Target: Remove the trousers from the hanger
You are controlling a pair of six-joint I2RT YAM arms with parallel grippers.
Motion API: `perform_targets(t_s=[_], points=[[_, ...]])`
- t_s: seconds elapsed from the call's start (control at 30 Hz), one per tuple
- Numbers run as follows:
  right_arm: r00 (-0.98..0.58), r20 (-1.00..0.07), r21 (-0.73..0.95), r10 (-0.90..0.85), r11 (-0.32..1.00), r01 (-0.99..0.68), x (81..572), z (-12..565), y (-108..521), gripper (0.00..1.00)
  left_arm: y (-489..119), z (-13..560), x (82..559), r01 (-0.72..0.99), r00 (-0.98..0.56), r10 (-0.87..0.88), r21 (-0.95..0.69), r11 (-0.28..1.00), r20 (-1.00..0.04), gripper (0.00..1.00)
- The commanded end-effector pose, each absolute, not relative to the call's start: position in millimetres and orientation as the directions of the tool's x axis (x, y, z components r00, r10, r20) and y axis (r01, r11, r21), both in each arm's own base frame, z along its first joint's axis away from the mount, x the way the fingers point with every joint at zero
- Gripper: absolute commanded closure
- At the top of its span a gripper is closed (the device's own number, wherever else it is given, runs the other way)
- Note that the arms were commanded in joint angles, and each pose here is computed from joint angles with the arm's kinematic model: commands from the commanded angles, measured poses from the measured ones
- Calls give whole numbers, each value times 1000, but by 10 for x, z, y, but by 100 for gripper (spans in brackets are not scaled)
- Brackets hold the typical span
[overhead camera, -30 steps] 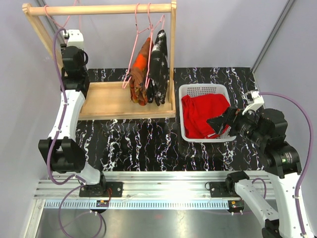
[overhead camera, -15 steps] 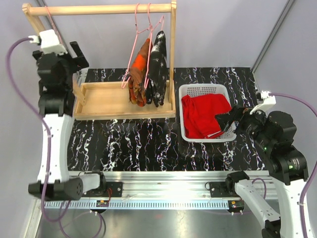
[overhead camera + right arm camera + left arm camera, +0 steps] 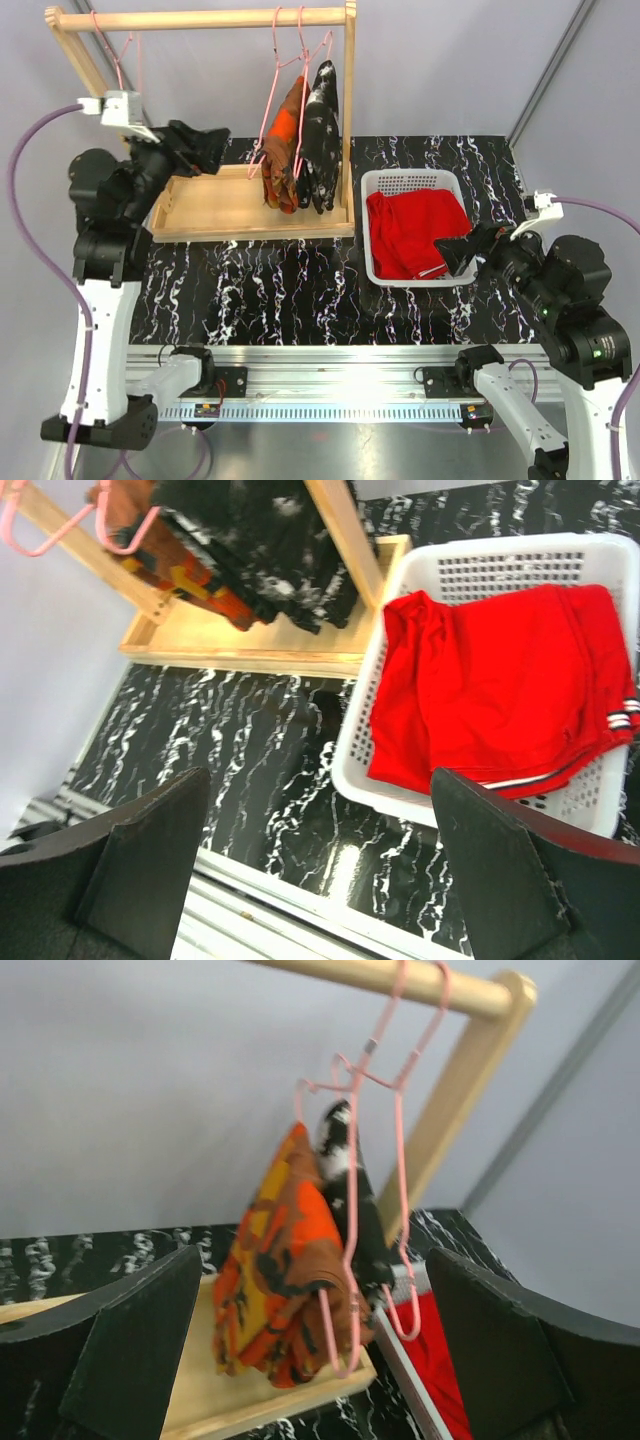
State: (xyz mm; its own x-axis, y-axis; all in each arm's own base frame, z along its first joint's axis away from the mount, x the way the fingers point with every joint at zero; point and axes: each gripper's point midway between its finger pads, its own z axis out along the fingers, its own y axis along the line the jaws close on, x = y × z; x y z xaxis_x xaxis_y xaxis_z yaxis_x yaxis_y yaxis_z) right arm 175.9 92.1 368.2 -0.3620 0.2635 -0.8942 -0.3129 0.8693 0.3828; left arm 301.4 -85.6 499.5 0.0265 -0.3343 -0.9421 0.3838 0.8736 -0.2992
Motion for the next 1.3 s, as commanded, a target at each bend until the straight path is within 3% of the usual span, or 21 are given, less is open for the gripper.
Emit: perform_targets(t_s=[0.0, 0.33, 0.8, 0.9, 0.97, 1.1, 1.13, 1.27], points=[[-339, -898, 406, 281, 826, -391, 1592, 3908, 1022, 1, -1239, 4857, 3097, 489, -52, -278, -267, 830, -959, 1], [-379, -886, 431, 268, 777, -459, 1445, 3879, 1152, 0, -1446, 4267, 3693, 446, -262, -118, -228, 866, -958, 2], [-391, -887, 428, 247, 758, -492, 1391, 3819, 1201, 1, -1533, 4094, 4228, 366, -338, -1, -132, 921, -941, 46], [-390, -889, 423, 239, 753, -503, 1370, 3815, 1213, 0, -1604, 4090, 4287, 378, -343, 3, -135, 916, -939, 49], [-390, -890, 420, 235, 753, -507, 1361, 3825, 1214, 1, -1636, 4143, 4296, 382, -331, -7, -141, 914, -944, 59], [-386, -894, 411, 226, 755, -510, 1345, 3842, 1207, 1, -1585, 4272, 4300, 337, -308, -43, -152, 929, -950, 96], [-381, -896, 408, 226, 755, -513, 1330, 3851, 1203, 1, -1515, 4352, 4276, 307, -285, -57, -148, 940, -957, 100], [-368, -902, 403, 228, 750, -524, 1312, 3885, 1209, 1, -1352, 4668, 4176, 244, -168, -135, -174, 954, -977, 100]])
